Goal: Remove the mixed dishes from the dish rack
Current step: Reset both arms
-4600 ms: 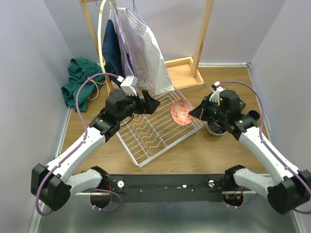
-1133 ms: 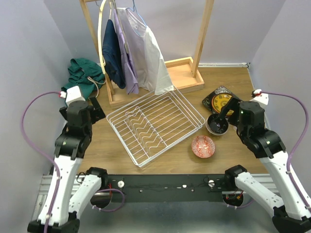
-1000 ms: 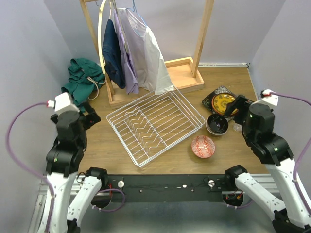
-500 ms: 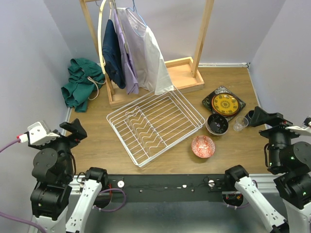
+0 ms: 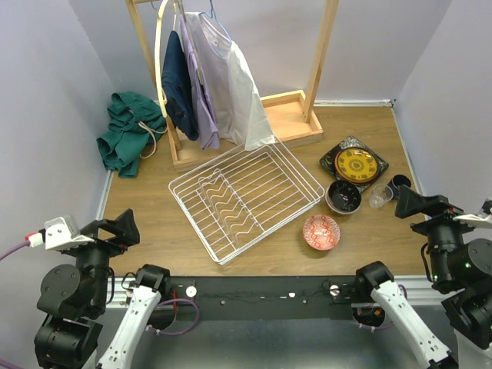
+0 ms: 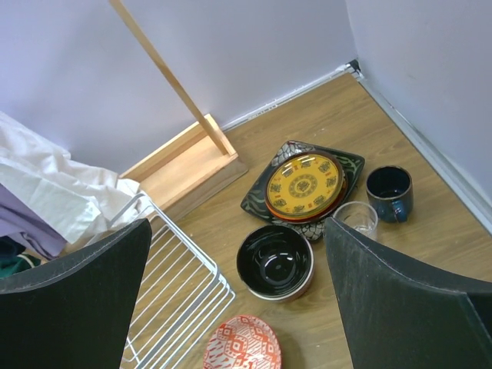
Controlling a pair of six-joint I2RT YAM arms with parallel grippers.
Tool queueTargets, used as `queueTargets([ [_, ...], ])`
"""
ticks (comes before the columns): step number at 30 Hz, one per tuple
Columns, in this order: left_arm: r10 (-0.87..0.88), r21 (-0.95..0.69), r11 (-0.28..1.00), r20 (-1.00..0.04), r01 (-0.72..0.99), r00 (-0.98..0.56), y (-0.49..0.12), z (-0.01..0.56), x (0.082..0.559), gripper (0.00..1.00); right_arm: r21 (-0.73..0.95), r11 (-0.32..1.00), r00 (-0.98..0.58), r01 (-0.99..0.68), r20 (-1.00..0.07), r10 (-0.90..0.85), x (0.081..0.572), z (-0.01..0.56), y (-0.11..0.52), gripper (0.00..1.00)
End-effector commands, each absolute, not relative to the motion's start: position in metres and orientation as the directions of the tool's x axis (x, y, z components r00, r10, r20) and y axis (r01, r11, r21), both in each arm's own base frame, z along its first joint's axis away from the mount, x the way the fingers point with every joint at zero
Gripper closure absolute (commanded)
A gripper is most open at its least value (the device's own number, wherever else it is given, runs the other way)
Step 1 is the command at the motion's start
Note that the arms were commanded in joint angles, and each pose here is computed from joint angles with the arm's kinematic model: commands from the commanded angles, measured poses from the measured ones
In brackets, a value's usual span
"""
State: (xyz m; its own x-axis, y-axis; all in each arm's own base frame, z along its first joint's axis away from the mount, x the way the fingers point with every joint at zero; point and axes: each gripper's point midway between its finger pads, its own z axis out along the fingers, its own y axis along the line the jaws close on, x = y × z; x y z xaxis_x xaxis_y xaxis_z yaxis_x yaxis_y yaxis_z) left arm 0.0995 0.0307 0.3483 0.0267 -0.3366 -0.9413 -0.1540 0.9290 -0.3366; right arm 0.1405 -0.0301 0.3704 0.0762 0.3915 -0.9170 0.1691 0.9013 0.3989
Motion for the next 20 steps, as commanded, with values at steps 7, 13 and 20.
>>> queueTargets([
  [7,-0.388,-0.383,0.921,-0.911,-0.063,-0.137,0.003,0.304,0.100,0.01,0.442,0.884,0.054,0.154,-0.897,0.439,0.123,0.359,-0.031,0.00],
  [13,-0.380,-0.375,0.925,-0.912,-0.059,-0.157,0.001,0.297,0.103,0.01,0.447,0.880,0.048,0.162,-0.894,0.445,0.122,0.358,-0.031,0.00],
  [20,-0.385,-0.382,0.923,-0.906,-0.049,-0.176,-0.002,0.292,0.105,0.01,0.451,0.880,0.045,0.150,-0.892,0.450,0.123,0.358,-0.029,0.00],
])
